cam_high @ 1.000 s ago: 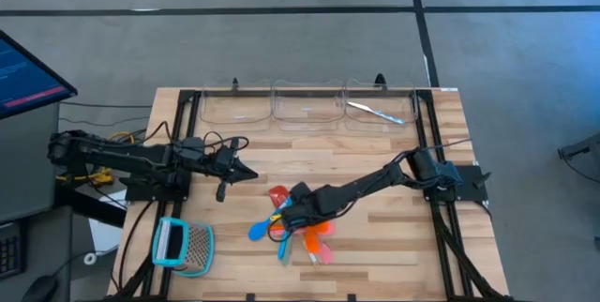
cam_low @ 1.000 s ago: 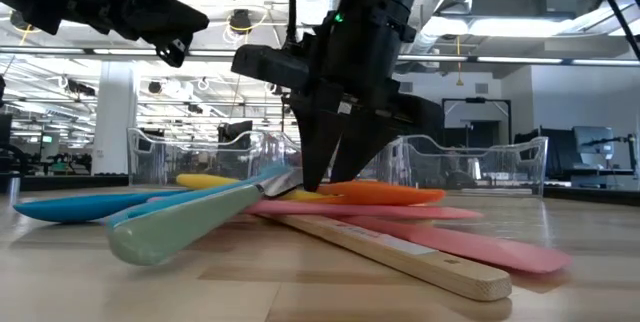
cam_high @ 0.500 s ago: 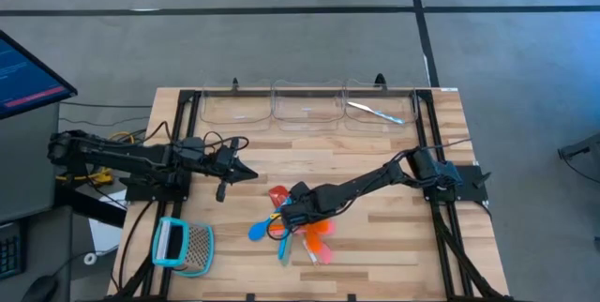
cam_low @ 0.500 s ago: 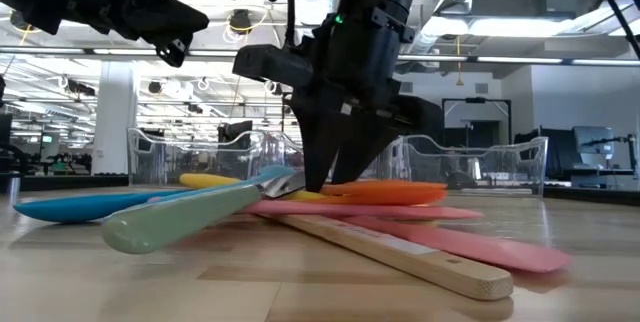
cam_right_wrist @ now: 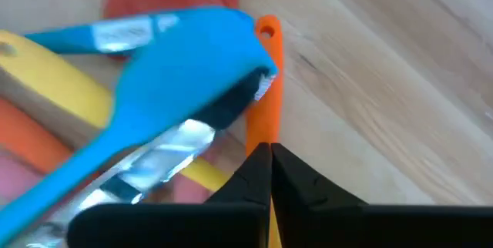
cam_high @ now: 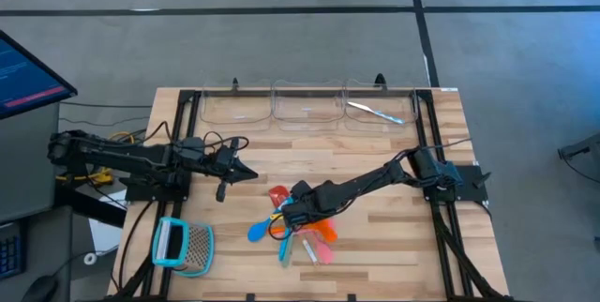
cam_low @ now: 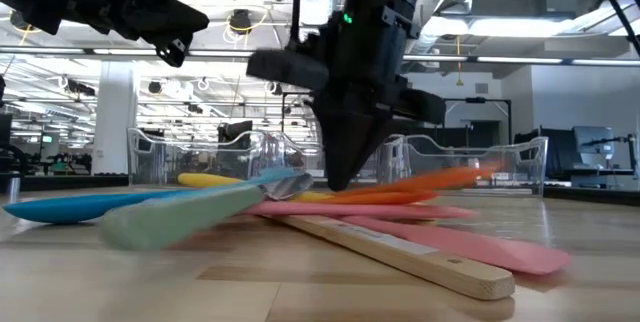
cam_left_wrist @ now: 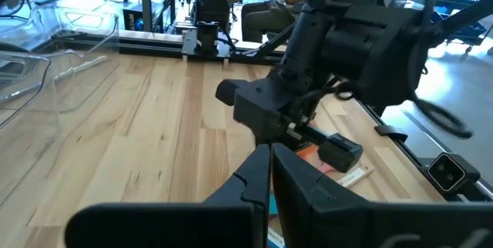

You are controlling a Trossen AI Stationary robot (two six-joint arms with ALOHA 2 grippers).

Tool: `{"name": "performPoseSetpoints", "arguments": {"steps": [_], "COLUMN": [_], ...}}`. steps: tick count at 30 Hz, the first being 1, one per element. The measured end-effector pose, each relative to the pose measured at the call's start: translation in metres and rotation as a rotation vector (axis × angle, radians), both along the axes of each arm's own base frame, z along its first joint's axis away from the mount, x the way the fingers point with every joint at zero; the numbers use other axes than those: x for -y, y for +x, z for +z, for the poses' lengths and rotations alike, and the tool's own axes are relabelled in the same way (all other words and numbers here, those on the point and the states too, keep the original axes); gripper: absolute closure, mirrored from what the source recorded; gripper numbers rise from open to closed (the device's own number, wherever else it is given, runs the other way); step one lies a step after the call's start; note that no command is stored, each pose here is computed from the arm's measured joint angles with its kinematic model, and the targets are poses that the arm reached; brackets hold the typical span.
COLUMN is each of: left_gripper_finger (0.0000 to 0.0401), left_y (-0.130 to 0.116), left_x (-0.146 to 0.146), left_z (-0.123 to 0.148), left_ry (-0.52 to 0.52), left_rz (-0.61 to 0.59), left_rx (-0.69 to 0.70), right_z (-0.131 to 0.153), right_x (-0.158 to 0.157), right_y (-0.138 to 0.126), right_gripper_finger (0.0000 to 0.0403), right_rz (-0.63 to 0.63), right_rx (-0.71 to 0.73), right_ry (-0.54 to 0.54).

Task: Pick & Place Kitchen Items
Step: Put the right orange spatula into the middle transparent bin

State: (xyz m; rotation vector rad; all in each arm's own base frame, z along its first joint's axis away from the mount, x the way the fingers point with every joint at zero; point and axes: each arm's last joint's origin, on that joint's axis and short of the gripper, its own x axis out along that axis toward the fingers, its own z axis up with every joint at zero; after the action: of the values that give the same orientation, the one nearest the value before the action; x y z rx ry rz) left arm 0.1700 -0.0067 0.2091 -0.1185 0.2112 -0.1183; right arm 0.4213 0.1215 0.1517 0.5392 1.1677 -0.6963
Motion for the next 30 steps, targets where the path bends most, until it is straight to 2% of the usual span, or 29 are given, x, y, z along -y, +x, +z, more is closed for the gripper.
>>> {"name": "performPoseSetpoints", "arguments": {"steps": [7, 14, 23, 30], "left_gripper_finger": [0.0393, 0.0393, 0.0393, 0.0393], "left_y": [0.0, 0.0, 0.0, 0.0], "left_x": [0.0, 0.0, 0.0, 0.0], "left_z": [0.0, 0.0, 0.0, 0.0], "left_ry": [0.0, 0.0, 0.0, 0.0], "left_rz": [0.0, 0.0, 0.0, 0.0], "left_rx": [0.001, 0.001, 0.001, 0.0], "right_z": [-0.001, 0.0, 0.023, 0.025], "right_x": [0.0, 0.0, -0.003, -0.003], "right_y": [0.0, -0.001, 0.007, 0.006], "right_gripper_finger": [0.0402, 0.04, 0.0402, 0.038], "right_rz": [0.007, 0.021, 0.09, 0.136], "right_rx": [-0.014, -0.016, -0.005, -0.024], "right_ry": [0.025, 0.004, -0.015, -0.018]}}
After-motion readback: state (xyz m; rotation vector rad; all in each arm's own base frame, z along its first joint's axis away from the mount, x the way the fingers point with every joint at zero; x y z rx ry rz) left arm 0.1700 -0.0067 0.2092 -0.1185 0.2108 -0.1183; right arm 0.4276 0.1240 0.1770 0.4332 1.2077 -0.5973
